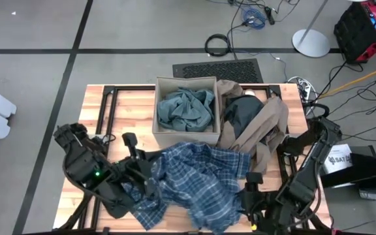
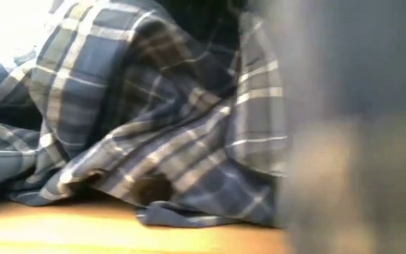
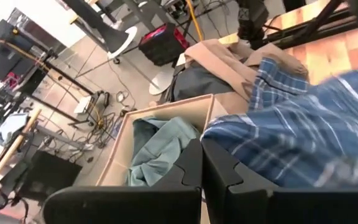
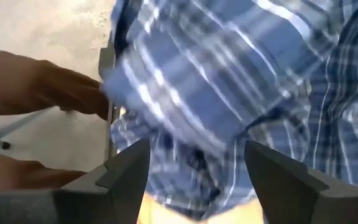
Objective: Sort clothes
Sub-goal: Put the blue polo shirt into the laundry organizer
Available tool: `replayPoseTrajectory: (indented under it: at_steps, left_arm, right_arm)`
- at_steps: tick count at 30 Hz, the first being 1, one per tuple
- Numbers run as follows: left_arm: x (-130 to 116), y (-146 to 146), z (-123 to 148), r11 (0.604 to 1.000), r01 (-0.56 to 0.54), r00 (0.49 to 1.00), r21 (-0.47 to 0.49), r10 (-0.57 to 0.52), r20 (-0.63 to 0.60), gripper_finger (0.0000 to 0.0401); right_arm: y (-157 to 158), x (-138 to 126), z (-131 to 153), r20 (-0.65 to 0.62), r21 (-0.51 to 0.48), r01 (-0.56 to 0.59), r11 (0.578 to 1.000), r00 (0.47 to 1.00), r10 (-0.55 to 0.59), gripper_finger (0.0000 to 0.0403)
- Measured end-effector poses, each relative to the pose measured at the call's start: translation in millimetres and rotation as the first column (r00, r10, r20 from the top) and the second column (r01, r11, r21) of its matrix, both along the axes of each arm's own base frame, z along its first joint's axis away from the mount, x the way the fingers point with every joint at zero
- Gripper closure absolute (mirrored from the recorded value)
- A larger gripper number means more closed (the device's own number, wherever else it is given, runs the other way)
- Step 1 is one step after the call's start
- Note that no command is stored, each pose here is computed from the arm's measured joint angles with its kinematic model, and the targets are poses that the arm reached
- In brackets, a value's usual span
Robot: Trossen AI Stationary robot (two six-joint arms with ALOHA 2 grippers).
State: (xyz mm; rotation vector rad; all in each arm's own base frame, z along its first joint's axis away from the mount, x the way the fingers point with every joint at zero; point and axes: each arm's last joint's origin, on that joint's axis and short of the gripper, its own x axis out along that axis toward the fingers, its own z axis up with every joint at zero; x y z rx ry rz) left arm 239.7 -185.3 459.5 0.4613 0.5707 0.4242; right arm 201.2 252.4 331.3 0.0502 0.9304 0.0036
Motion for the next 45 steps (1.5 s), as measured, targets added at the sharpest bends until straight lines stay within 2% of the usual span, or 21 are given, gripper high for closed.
replayPoseTrajectory:
  at_steps: [3,6,11,14,19,26,30,32,38,45]
  left_arm:
    - [4,4,-1,1.0,-0.013,1.0,-0.006,0.013,-0.008,0.0401]
    - [6,7,-1,1.0,-0.015,1.0,-0.017,0.015,-0.024,0.0401]
    - [10,11,-1,0.999,-0.028,0.999,-0.024,0.028,-0.03,0.0401]
    - [10,12,-2,0.999,-0.02,0.999,-0.042,0.018,-0.046,0.0401]
    - [11,12,-3,0.999,-0.014,0.998,-0.051,0.011,-0.055,0.0401]
    - [12,13,-3,0.998,-0.014,0.998,-0.064,0.01,-0.064,0.0401]
    - [12,13,-3,0.998,-0.012,0.998,-0.067,0.008,-0.066,0.0401]
    - [12,13,-3,0.998,-0.012,0.998,-0.068,0.008,-0.067,0.0401]
    - [12,13,-3,0.997,-0.007,0.997,-0.083,0.001,-0.074,0.0401]
    - [12,13,-3,0.996,-0.005,0.997,-0.086,-0.001,-0.076,0.0401]
  right_arm:
    - [12,-5,-14,-0.024,0.014,0.009,1.0,1.0,-0.009,0.0155]
    - [27,-6,-36,-0.011,-0.015,0.0,1.0,1.0,0.0,0.0161]
    - [51,9,-81,0.01,-0.124,-0.037,0.992,0.999,0.038,0.0169]
    - [58,22,-98,0.045,-0.192,-0.021,0.981,0.999,0.03,0.0172]
    - [68,34,-108,0.128,-0.276,0.028,0.961,0.992,0.008,0.0181]
    - [88,48,-119,0.119,-0.367,-0.046,0.929,0.988,0.096,0.0195]
    - [99,58,-114,0.171,-0.452,-0.047,0.891,0.975,0.139,0.0203]
    - [98,64,-114,0.159,-0.494,-0.046,0.868,0.977,0.142,0.0206]
    - [73,82,-128,0.082,-0.521,0.027,0.853,0.996,0.019,0.021]
    - [54,78,-155,-0.076,-0.432,0.095,0.897,0.987,-0.141,0.0211]
